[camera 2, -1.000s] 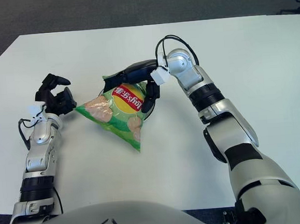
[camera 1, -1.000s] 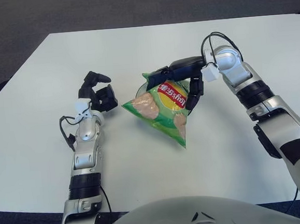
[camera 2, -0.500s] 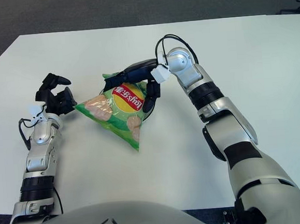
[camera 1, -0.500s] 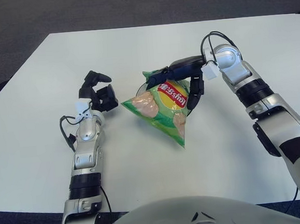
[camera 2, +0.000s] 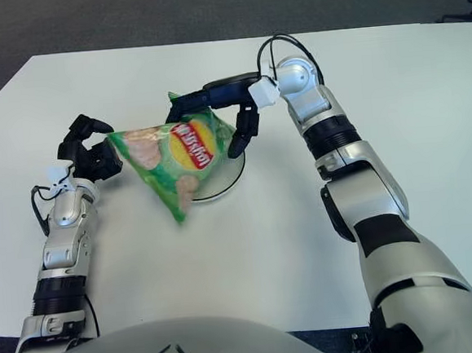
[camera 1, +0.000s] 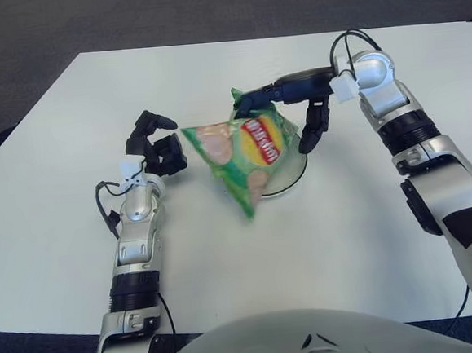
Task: Put the snack into the plate.
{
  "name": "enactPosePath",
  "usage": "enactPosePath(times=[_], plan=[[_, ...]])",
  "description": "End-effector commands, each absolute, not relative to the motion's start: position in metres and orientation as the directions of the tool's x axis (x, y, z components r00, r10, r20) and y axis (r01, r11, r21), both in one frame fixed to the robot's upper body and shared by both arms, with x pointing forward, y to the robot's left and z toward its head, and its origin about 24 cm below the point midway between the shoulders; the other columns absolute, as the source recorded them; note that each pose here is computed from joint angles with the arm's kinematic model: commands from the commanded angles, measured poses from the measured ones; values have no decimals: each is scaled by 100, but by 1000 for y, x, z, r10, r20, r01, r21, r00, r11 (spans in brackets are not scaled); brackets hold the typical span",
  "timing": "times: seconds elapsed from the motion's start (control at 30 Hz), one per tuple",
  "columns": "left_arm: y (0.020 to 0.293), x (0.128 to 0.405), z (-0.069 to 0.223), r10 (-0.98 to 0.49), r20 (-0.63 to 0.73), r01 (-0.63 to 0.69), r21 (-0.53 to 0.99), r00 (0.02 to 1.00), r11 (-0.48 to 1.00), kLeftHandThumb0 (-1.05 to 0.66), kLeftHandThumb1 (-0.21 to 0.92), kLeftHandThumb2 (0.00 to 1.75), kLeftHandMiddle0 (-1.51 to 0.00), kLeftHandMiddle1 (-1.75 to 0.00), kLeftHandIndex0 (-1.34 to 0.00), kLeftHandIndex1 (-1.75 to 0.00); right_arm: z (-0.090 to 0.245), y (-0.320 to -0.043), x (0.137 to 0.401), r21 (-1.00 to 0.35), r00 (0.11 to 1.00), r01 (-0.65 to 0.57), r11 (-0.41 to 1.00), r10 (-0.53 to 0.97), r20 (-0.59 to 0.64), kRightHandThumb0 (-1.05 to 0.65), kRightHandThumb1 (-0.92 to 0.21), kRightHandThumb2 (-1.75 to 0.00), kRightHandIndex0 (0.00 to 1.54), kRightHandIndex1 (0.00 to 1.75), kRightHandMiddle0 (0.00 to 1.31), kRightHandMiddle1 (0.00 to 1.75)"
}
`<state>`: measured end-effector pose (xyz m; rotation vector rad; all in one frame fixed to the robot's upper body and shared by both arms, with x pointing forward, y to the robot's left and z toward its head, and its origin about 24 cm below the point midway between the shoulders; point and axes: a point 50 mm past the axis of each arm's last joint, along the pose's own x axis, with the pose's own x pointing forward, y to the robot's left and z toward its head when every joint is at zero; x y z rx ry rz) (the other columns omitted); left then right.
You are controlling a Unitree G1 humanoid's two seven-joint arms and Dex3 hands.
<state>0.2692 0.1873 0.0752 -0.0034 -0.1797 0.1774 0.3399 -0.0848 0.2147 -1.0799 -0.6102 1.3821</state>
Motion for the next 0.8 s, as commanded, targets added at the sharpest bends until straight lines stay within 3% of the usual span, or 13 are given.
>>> enactPosePath(times=[0.0, 0.37, 0.77], plan=[[183, 252, 37, 206, 34, -205, -49, 978, 978, -47, 35, 127, -130, -175, -58, -175, 235, -94, 343, -905, 219, -414, -98, 954, -204, -96, -58, -62, 1, 1, 0, 67], [184, 252, 36, 197, 29, -195, -45, 980, 980, -47, 35, 128, -130, -175, -59, -175, 249, -100, 345, -923, 250, -377, -75, 951, -179, -97, -61, -58, 3, 2, 0, 59], [185, 253, 36, 197, 27, -196, -57, 980, 979, -46, 36, 126, -128, -175, -58, -175, 262, -107, 347, -905, 202, -402, -140, 950, -237, -104, -66, -50, 8, 4, 0, 47]])
